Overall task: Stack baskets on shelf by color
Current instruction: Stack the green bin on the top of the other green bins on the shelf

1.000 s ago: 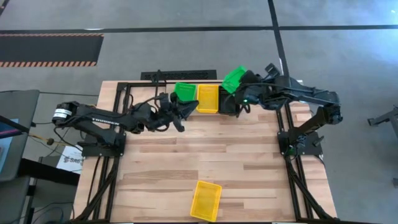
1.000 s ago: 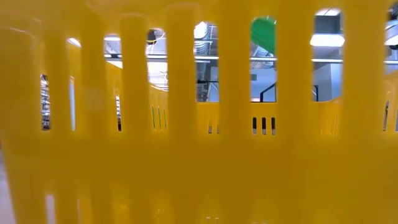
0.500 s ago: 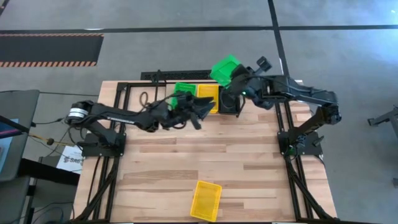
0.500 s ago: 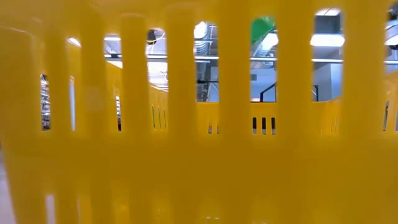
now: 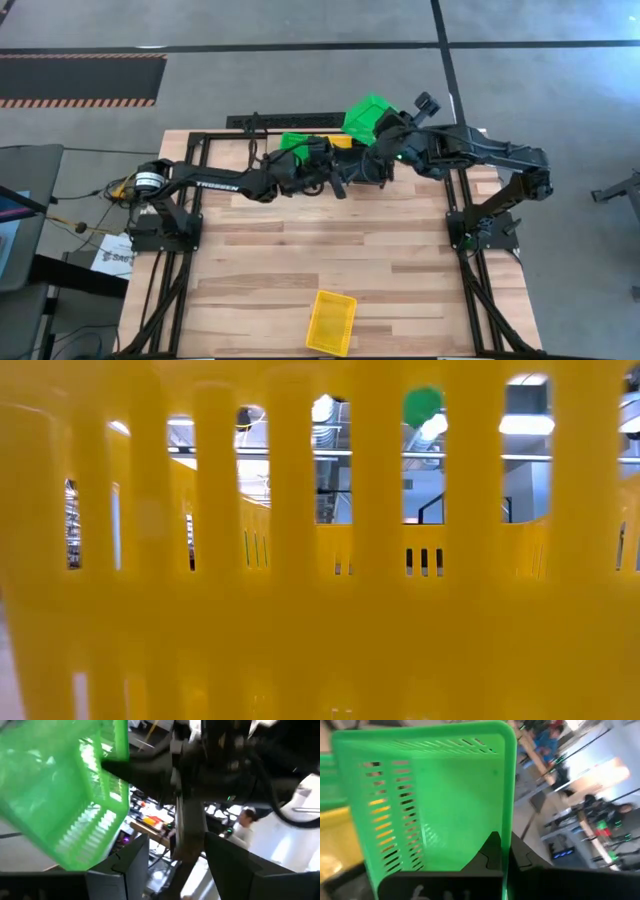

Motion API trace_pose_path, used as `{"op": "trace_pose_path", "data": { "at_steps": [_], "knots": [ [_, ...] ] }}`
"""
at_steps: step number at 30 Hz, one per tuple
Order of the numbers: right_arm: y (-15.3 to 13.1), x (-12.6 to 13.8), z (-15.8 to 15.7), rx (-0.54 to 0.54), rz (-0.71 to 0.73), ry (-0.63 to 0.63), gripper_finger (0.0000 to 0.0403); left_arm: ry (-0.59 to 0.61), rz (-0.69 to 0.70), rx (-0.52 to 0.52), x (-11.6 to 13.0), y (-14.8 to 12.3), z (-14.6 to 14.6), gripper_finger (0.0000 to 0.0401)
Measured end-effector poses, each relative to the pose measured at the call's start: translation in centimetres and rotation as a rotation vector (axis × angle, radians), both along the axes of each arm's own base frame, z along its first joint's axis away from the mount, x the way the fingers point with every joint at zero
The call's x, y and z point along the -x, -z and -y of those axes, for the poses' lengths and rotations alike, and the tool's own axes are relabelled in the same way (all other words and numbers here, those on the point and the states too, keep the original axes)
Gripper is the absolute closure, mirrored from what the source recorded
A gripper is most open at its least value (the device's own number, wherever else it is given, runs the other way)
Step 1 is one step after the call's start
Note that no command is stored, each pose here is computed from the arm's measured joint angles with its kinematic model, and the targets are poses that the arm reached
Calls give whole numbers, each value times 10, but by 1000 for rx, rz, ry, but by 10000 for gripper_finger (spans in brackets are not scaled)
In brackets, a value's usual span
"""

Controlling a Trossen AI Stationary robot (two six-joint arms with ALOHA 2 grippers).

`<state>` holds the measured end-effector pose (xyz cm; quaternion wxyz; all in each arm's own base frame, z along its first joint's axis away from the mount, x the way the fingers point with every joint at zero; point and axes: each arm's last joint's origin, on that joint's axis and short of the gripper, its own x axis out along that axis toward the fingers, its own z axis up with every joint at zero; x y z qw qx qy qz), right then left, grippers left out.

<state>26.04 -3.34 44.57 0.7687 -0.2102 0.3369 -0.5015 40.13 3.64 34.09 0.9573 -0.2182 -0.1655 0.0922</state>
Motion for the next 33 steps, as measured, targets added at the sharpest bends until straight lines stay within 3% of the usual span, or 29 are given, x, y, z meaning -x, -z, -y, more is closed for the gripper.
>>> {"op": "trace_pose_path", "data": {
  "at_steps": [5, 10, 13, 21, 29, 33],
  "knots": [
    [-13, 27, 2, 23, 25, 37, 399, 16, -23, -13, -1, 2, 2, 221],
    [-29, 50, 1, 43, 119, 56, 400, -170, -149, 32, -1, 14, -10, 221],
    [-33, 59, 0, 28, 169, 55, 400, -247, -139, 48, 0, 14, -17, 221],
    [-22, 39, -1, 20, 117, 42, 400, -260, -22, 15, 4, 2, -29, 221],
    [-9, 11, 5, 24, 52, 46, 399, -243, -28, 9, 4, 2, -28, 221],
    [-9, 4, 4, 7, 83, 13, 400, -300, -60, -35, 4, 3, -29, 221]
  ]
}}
